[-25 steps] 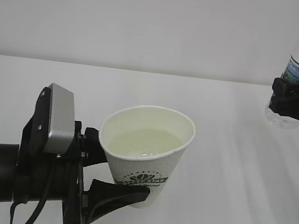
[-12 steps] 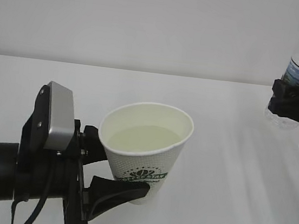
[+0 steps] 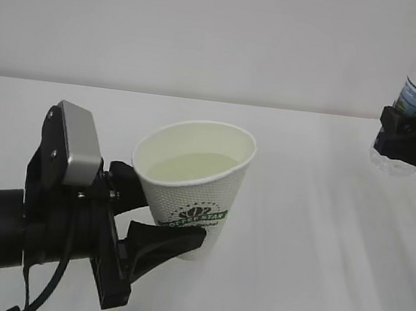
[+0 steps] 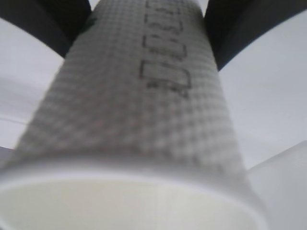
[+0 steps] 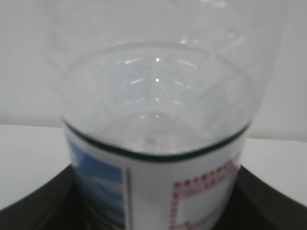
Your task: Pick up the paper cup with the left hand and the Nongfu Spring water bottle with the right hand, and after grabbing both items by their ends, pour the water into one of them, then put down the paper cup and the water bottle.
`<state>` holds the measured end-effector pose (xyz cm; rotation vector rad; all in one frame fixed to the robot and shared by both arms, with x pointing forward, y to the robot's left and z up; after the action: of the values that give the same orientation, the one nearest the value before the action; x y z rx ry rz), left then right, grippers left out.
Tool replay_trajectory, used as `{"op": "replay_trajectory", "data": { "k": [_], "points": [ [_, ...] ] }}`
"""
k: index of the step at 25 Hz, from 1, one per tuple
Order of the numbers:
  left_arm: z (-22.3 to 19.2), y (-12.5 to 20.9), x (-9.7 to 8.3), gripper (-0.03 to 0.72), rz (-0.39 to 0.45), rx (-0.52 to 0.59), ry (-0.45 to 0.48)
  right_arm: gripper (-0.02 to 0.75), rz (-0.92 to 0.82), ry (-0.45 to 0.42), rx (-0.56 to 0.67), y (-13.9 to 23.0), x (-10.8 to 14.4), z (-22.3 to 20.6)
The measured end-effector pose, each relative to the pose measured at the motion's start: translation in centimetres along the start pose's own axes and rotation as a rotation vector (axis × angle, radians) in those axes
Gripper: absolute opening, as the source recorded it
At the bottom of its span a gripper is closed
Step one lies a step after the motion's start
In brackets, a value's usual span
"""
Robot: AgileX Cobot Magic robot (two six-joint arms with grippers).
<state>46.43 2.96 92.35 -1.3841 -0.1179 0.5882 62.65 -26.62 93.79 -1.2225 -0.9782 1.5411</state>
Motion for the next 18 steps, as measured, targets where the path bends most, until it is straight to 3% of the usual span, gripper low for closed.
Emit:
{"op": "replay_trajectory", "data": {
  "k": [18],
  "points": [
    [0.6, -1.9, 4.2, 0.463, 0.034, -0.111, -0.232, 0.505, -0.002, 0.005, -0.007, -0.1, -0.1, 0.0]
  ]
}}
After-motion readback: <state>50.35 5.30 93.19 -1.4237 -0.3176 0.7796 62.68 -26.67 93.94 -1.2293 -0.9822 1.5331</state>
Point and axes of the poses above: a point on each arm's last joint axis where the gripper is mounted, z pointing back along that axis away from the gripper, x along the wrist's bending axis when the last joint is at zero, y = z × x, the point moved 9 cm from there along -z, pointing out along that axis toward the gripper, and after that the axes turned 13 degrees about z, right-handed, at the moved point
